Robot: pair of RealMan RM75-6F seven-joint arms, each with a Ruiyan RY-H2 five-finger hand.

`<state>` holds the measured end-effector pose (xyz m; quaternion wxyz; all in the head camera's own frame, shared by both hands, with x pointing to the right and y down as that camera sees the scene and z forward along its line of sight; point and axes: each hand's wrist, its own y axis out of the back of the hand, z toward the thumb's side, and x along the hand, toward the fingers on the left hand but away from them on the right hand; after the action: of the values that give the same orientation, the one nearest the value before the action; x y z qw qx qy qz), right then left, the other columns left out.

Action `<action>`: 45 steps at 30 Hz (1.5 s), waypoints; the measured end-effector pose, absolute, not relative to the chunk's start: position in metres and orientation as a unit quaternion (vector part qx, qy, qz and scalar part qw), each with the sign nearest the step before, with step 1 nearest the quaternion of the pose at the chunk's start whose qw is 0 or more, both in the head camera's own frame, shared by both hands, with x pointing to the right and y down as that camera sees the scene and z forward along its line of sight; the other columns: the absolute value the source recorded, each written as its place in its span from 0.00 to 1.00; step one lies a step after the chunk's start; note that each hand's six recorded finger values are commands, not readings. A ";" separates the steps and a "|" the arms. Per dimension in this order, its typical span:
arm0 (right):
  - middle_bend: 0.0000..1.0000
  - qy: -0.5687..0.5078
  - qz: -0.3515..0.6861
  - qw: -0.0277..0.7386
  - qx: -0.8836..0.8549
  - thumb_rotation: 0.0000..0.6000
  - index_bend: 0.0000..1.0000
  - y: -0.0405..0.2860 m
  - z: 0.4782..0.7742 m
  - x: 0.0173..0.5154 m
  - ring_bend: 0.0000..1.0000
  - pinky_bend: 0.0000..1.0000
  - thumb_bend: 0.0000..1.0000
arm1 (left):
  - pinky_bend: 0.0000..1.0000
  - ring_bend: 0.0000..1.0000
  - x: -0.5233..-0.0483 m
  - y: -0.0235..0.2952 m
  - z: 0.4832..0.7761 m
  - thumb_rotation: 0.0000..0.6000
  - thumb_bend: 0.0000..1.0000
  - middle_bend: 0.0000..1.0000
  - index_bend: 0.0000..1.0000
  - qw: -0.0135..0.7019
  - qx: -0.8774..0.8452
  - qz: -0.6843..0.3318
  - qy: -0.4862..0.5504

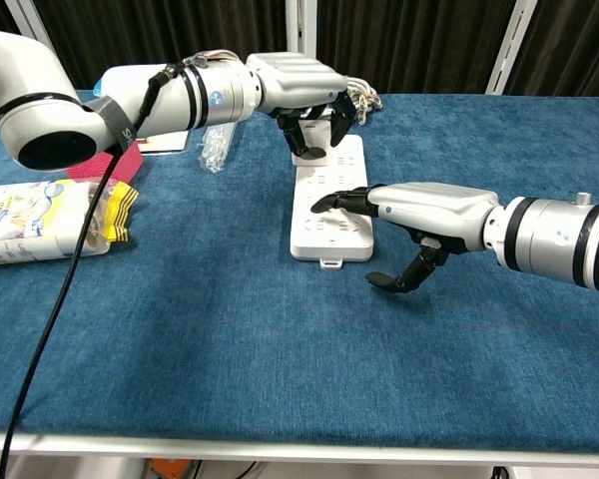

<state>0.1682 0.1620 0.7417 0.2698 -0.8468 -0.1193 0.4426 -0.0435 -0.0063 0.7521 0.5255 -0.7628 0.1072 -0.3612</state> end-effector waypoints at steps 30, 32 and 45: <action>0.08 -0.124 0.441 0.268 -0.847 1.00 0.00 0.162 0.739 0.166 0.00 0.00 0.36 | 0.96 0.80 -0.061 -0.010 0.735 1.00 0.61 0.84 0.70 0.562 -0.750 -0.326 0.125; 0.08 -0.127 0.440 0.269 -0.847 1.00 0.00 0.161 0.738 0.166 0.00 0.00 0.36 | 0.96 0.79 -0.063 -0.013 0.728 1.00 0.61 0.83 0.69 0.566 -0.749 -0.316 0.139; 0.08 -0.166 0.405 0.287 -0.852 1.00 0.00 0.155 0.717 0.166 0.00 0.00 0.36 | 0.71 0.57 -0.111 0.002 0.718 1.00 0.41 0.63 0.45 0.550 -0.752 -0.332 0.148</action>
<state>0.1664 0.1550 0.7170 0.2872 -0.8519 -0.1659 0.4052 -0.1109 0.0016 0.7181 0.5497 -0.7522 0.1478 -0.3320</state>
